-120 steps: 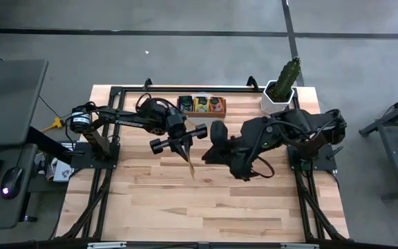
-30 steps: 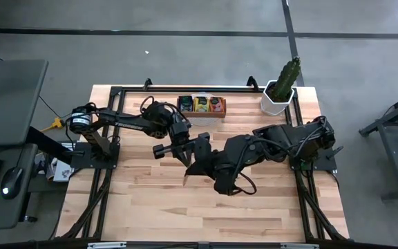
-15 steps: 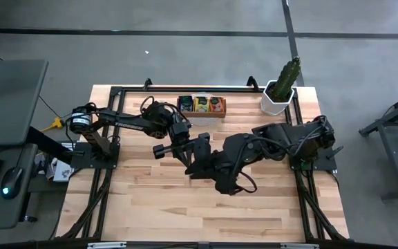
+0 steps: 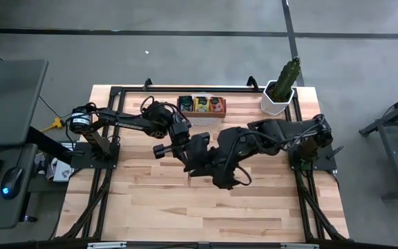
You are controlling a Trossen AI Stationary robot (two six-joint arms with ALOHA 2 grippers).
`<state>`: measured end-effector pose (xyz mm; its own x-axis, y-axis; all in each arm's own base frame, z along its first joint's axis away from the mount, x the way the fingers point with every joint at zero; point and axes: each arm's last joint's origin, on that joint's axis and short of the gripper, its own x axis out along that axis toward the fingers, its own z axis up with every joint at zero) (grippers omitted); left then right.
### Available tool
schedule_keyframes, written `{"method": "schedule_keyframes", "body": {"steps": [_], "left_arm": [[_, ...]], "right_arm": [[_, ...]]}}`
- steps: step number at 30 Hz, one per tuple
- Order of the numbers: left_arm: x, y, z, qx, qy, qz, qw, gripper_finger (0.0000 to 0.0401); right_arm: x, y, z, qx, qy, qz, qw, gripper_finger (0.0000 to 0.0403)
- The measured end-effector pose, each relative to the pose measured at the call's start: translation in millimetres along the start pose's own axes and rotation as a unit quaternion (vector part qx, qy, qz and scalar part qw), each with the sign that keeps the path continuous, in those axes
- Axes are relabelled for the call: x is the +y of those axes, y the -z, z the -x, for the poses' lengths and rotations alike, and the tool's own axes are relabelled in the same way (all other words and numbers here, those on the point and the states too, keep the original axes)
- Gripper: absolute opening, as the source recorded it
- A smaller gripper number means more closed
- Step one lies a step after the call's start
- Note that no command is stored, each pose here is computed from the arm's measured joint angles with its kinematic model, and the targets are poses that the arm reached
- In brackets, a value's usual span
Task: Pick & Place Tea
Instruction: Put the orange tea bag in the right compartment of the organizer
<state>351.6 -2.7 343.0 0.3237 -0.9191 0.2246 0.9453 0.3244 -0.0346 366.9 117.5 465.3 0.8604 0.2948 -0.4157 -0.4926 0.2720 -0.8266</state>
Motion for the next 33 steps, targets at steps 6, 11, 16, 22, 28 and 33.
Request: {"method": "schedule_keyframes", "body": {"steps": [6,11,16,22,28,33], "left_arm": [[2.8,3.6,-0.1,0.009,-0.005,0.008,1.0,0.0],[3.8,4.9,0.0,0.012,-0.007,0.007,1.0,0.0],[3.6,5.0,0.0,0.013,-0.005,0.007,1.0,0.0],[4.2,4.0,0.7,0.006,-0.015,0.005,1.0,0.0],[11.1,11.8,0.7,0.013,-0.053,0.041,0.998,0.0001],[19.4,21.1,3.0,0.013,-0.11,0.052,0.992,0.0027]], "right_arm": [[6.3,2.6,-7.3,0.006,-0.028,-0.002,1.0,0.0097],[5.0,2.9,-7.0,0.01,-0.02,0.0,1.0,0.0044],[4.6,2.9,-7.1,0.021,-0.014,-0.005,1.0,0.0006],[4.8,1.4,-6.9,0.039,-0.002,-0.038,0.999,0.0002],[9.2,-4.3,-5.6,0.057,-0.002,-0.044,0.997,0.0001],[7.4,-6.8,-5.1,0.057,0.012,-0.056,0.997,0.0001]]}}
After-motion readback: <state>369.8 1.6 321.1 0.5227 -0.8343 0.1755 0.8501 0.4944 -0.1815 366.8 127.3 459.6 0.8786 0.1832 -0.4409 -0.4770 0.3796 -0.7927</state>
